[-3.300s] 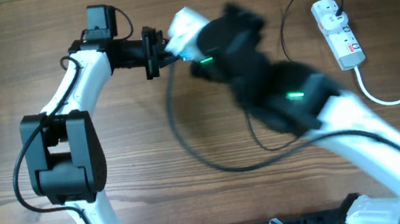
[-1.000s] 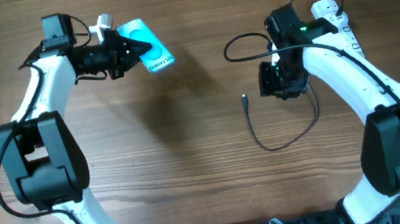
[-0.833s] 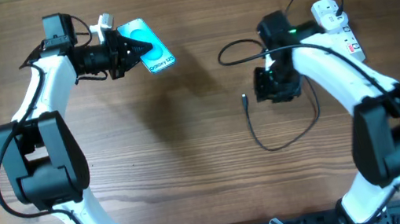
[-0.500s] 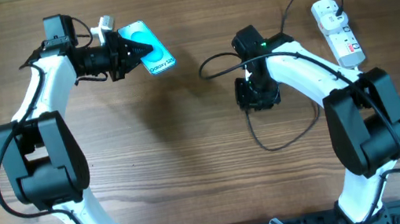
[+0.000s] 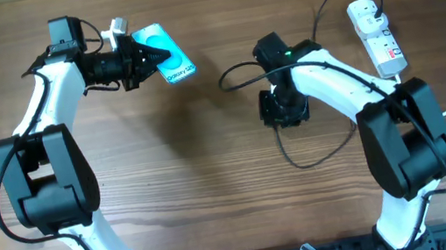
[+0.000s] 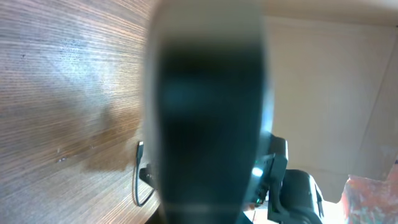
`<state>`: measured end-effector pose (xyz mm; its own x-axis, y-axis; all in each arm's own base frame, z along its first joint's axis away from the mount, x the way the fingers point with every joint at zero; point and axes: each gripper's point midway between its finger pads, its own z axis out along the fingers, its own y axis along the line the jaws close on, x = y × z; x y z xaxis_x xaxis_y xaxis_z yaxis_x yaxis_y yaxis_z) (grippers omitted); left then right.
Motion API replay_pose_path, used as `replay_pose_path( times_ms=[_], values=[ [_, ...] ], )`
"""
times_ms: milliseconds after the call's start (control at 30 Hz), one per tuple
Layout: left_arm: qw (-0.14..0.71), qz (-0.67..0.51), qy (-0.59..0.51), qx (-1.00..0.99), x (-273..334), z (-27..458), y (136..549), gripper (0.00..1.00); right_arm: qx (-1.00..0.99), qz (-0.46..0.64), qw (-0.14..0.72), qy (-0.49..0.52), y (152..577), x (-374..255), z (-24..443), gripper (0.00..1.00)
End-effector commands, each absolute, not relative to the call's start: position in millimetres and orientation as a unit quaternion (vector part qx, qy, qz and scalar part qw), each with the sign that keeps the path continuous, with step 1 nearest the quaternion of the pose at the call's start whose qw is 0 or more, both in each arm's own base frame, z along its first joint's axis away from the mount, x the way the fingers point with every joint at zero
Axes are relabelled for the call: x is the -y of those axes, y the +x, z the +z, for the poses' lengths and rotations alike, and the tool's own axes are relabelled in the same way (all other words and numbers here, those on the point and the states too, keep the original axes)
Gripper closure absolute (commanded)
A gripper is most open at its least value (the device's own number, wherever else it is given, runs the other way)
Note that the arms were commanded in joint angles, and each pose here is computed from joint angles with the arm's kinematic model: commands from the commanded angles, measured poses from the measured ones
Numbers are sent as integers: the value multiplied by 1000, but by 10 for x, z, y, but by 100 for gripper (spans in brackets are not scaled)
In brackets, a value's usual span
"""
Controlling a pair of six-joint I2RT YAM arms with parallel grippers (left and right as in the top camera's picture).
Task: Plug charger to phone and switch on socket
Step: 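Lower the right gripper and grasp the black USB-C plug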
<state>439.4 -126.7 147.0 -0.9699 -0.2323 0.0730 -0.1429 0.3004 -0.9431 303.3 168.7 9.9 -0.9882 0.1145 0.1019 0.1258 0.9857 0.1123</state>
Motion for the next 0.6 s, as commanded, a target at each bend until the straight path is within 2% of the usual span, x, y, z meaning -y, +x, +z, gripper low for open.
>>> replay_pose_path(
  times_ms=[0,567],
  values=[
    [48,-590,-96,-800,1301,1630,4347,96,996,-24,35,-77,3038,-1606,53,68],
    [44,-590,-99,-800,1302,1624,4333,96,998,-15,25,-64,3075,-1575,49,68]
  ],
)
